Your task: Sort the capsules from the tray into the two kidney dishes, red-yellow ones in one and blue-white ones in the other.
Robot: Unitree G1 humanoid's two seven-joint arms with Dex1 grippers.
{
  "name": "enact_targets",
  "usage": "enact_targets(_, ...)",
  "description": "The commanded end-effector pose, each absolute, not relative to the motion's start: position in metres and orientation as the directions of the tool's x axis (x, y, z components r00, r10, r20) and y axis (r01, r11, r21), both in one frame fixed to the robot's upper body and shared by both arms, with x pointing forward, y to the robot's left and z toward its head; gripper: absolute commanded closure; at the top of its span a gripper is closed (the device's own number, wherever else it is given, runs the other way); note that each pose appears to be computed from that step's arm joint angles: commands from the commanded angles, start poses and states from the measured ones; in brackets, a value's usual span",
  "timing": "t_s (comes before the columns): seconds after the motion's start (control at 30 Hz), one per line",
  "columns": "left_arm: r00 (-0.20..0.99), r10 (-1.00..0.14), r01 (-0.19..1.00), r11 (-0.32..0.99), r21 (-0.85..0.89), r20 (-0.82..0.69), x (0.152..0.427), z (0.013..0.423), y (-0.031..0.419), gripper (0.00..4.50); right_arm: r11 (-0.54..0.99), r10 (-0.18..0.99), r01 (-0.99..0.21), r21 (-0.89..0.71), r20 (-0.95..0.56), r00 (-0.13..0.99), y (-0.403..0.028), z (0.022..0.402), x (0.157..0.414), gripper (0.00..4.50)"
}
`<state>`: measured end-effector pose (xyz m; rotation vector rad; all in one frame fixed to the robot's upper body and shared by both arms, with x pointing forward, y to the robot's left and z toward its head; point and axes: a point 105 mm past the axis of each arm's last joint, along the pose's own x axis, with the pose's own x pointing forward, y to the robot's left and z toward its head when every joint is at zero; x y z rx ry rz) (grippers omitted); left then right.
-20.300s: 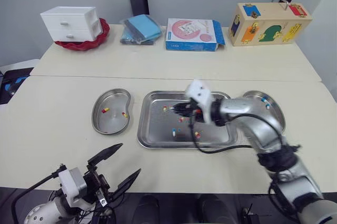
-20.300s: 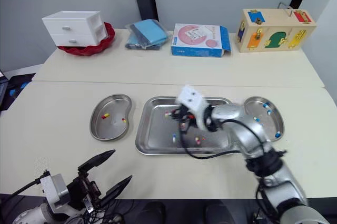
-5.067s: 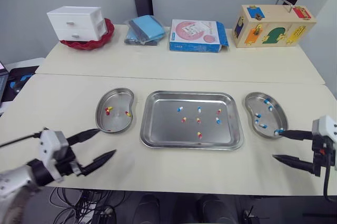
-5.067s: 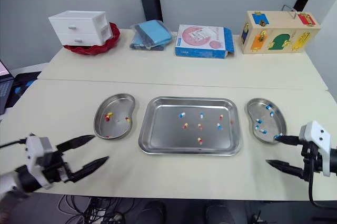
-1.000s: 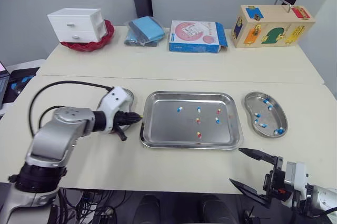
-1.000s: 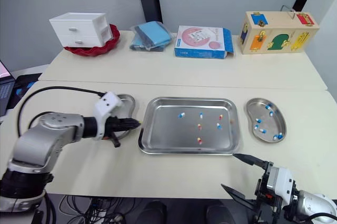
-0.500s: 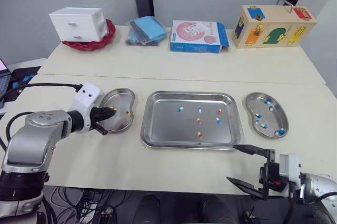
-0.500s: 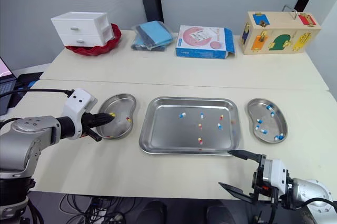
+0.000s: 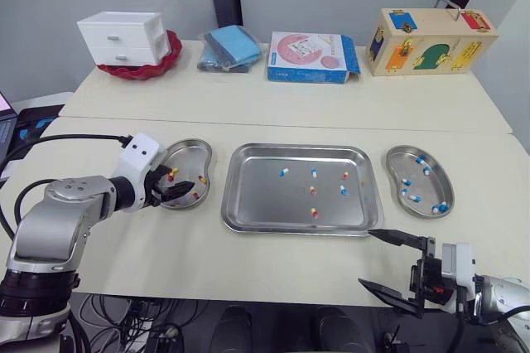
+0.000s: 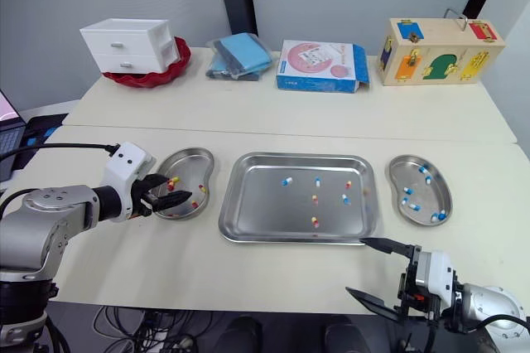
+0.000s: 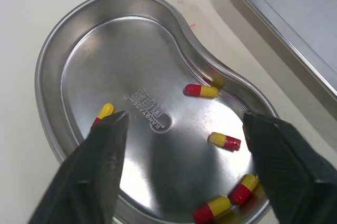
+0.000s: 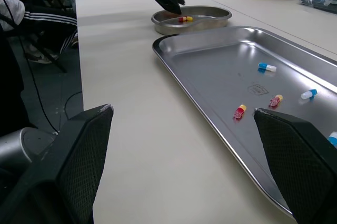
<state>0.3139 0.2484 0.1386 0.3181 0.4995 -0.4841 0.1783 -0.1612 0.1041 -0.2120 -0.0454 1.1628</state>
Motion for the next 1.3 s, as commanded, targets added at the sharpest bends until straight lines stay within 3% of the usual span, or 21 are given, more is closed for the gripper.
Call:
enact_targets(0.03, 0.778, -0.370, 0.520, 0.833, 0.190, -0.507, 0.315, 0.145, 0.247, 0.02, 0.387, 0.913, -0.897, -0.215, -0.047, 0.405, -0.161, 0.114, 0.178, 0.00)
enact_targets(0.4, 0.771, -0.396, 0.532, 0.831, 0.163, -0.499, 0.313, 0.144, 0.245, 0.02, 0.392, 0.910, -0.896, -0.211, -0.057, 0.411, -0.163, 0.115, 0.178, 0.00)
enact_targets(0.53, 0.763, -0.472, 0.572, 0.811, 0.121, -0.442, 0.306, 0.153, 0.244, 0.02, 0.396, 0.907, -0.894, -0.210, -0.060, 0.416, -0.165, 0.116, 0.177, 0.00)
enact_targets(0.6, 0.764, -0.517, 0.586, 0.806, 0.080, -0.386, 0.302, 0.160, 0.247, 0.02, 0.396, 0.904, -0.896, -0.203, -0.085, 0.418, -0.168, 0.114, 0.176, 0.00)
enact_targets(0.73, 0.783, -0.606, 0.615, 0.788, 0.025, -0.137, 0.286, 0.184, 0.261, 0.02, 0.412, 0.884, -0.890, -0.195, -0.152, 0.442, -0.179, 0.116, 0.179, 0.00)
enact_targets(0.87, 0.825, -0.564, 0.564, 0.821, 0.089, -0.032, 0.268, 0.186, 0.282, 0.02, 0.449, 0.839, -0.879, -0.161, -0.262, 0.476, -0.200, 0.121, 0.181, 0.00)
enact_targets(1.03, 0.865, -0.481, 0.503, 0.826, 0.255, -0.146, 0.250, 0.175, 0.324, 0.02, 0.540, 0.735, -0.826, -0.161, -0.388, 0.556, -0.242, 0.132, 0.187, 0.00)
enact_targets(1.3, 0.871, -0.359, 0.468, 0.812, 0.348, -0.335, 0.234, 0.163, 0.379, 0.02, 0.662, 0.537, -0.738, -0.129, -0.604, 0.588, -0.309, 0.138, 0.189, 0.00)
